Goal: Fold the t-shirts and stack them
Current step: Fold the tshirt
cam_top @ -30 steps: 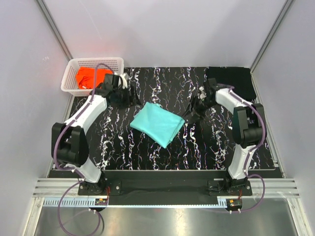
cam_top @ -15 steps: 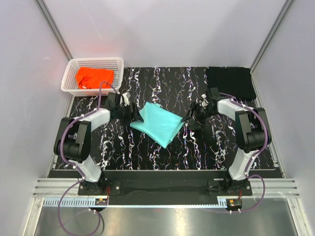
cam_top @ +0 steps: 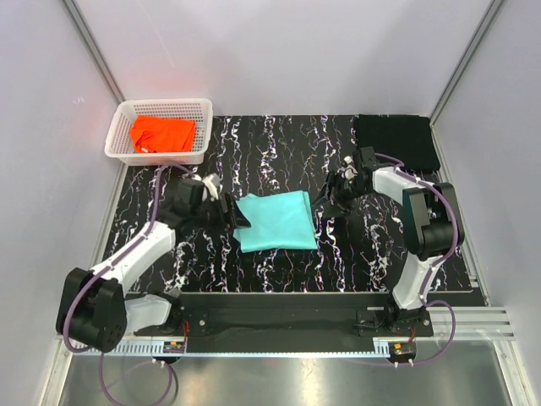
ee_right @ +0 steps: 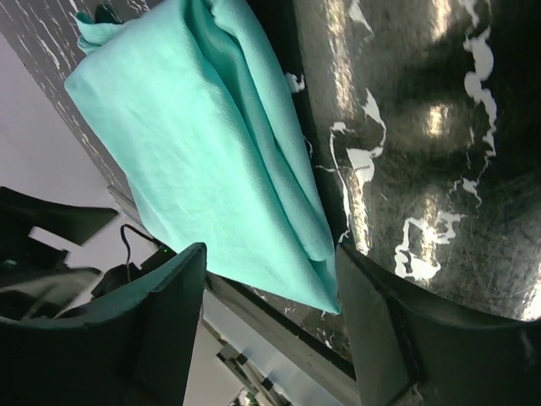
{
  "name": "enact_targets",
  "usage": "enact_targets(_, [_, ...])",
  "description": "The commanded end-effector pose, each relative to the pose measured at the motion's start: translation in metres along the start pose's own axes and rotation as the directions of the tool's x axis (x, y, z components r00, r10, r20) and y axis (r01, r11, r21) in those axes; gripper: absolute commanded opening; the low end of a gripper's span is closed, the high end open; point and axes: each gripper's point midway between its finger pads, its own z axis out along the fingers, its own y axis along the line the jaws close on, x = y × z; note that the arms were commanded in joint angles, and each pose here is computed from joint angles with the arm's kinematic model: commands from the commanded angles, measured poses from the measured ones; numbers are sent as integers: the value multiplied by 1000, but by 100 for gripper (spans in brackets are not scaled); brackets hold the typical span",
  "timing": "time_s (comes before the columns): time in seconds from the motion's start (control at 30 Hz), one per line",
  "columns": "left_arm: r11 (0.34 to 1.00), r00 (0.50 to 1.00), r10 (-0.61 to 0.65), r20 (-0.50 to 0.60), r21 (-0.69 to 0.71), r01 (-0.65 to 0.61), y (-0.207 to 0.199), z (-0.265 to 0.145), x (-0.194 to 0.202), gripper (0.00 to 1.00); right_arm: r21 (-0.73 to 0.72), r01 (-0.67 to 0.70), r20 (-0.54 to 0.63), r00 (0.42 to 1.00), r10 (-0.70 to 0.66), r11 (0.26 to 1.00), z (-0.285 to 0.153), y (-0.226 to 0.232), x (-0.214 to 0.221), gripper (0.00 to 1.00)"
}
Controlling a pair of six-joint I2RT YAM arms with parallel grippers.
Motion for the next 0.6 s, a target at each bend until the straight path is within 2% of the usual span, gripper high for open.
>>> enact_targets(0.0, [985,985,114,127,-142,-96,15,-22,-54,80,-22,122,50,991,-121,992,-4,20,-22,67])
enact_targets(0.03, [983,980,133,147,-148,-111,13,-24,-69,79,-20,131,41,991,-130,991,-4,23,-21,65])
enact_targets(0.1, [977,984,141,114,-175,-119,27,-13,-81,78,-11,163,50,985,-163,987,-2,28,-31,60])
enact_targets(0.23, [981,986,150,76,-137,-139,31,16,-109,75,31,201,54,978,-203,979,3,33,-46,59])
enact_targets(0.3, [981,990,135,35,-145,-128,44,35,-111,75,23,209,48,977,-210,978,10,38,-54,58])
enact_targets(0.43, [982,993,116,21,-152,-112,53,49,-120,73,35,241,25,970,-241,970,24,46,-61,58])
enact_targets(0.57, [985,994,105,16,-137,-102,53,56,-123,69,57,244,9,969,-245,968,40,44,-68,48])
